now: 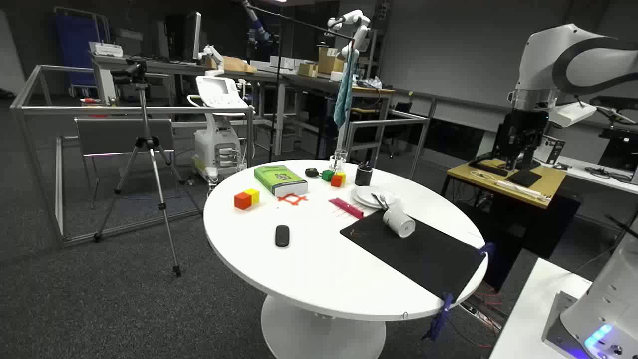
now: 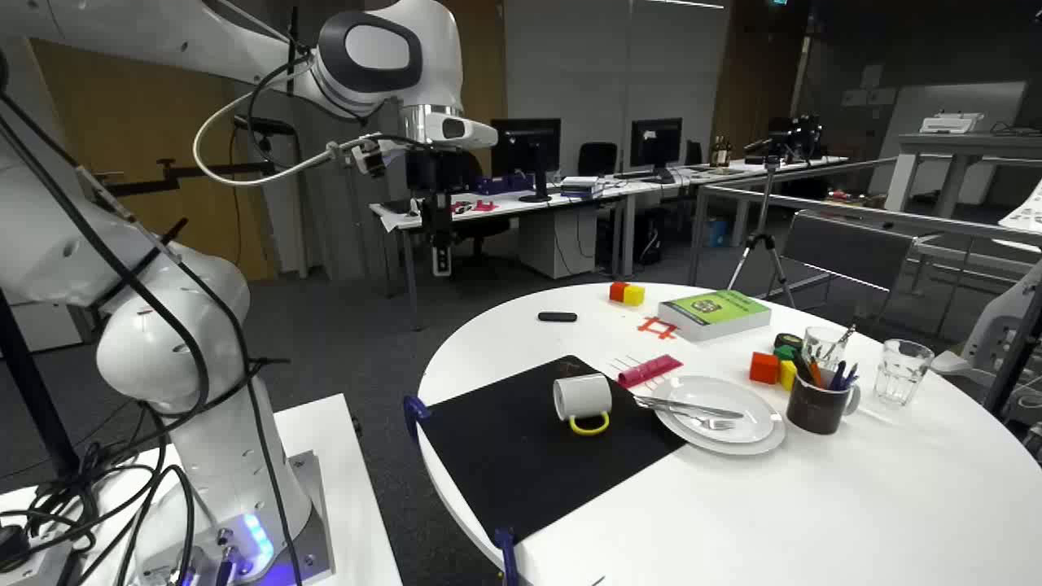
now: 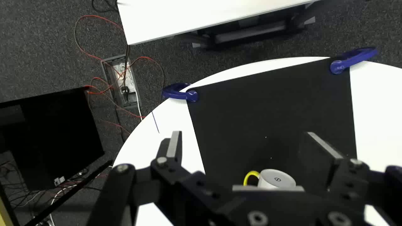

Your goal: Place the mug upright.

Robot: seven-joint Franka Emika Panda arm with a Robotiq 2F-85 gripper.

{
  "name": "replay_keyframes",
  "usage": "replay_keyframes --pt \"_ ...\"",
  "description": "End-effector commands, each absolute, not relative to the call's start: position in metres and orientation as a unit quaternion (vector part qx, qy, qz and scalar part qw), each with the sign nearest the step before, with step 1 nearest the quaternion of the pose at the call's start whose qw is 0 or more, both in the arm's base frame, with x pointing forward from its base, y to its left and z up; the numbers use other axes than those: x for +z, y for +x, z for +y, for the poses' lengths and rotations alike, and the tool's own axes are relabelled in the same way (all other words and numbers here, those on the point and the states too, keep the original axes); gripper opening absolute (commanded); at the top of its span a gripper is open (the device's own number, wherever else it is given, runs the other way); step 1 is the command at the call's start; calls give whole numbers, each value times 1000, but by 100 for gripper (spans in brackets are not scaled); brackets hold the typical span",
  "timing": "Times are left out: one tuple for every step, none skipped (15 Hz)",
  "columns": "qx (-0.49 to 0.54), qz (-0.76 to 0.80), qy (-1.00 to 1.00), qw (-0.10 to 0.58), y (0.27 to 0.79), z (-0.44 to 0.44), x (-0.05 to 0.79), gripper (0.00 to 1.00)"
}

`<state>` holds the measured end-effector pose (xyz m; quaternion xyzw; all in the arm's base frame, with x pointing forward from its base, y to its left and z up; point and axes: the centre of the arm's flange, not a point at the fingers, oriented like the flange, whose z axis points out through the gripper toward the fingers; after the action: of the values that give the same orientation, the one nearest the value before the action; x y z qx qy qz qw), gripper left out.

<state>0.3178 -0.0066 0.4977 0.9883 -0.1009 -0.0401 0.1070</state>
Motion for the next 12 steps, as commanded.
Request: replay_keyframes --pt "-40 -101 988 107 318 -7 498 100" --pt "-40 -101 988 107 318 -7 498 100" --pt "-40 -101 988 107 318 -7 498 100" --pt "-40 -101 988 107 318 -7 498 100" --pt "-40 -101 988 107 318 -7 498 100" --pt "-40 -101 988 107 318 -7 498 100" --pt "-40 -101 988 107 318 -7 498 100" --pt "-40 -101 988 107 318 -7 498 100" --pt "-43 -101 988 105 324 -5 496 100" --pt "-47 -101 988 104 333 -4 492 100" --pt "-51 -96 988 106 339 -4 489 100" --pt "-55 -89 989 106 347 -5 485 100"
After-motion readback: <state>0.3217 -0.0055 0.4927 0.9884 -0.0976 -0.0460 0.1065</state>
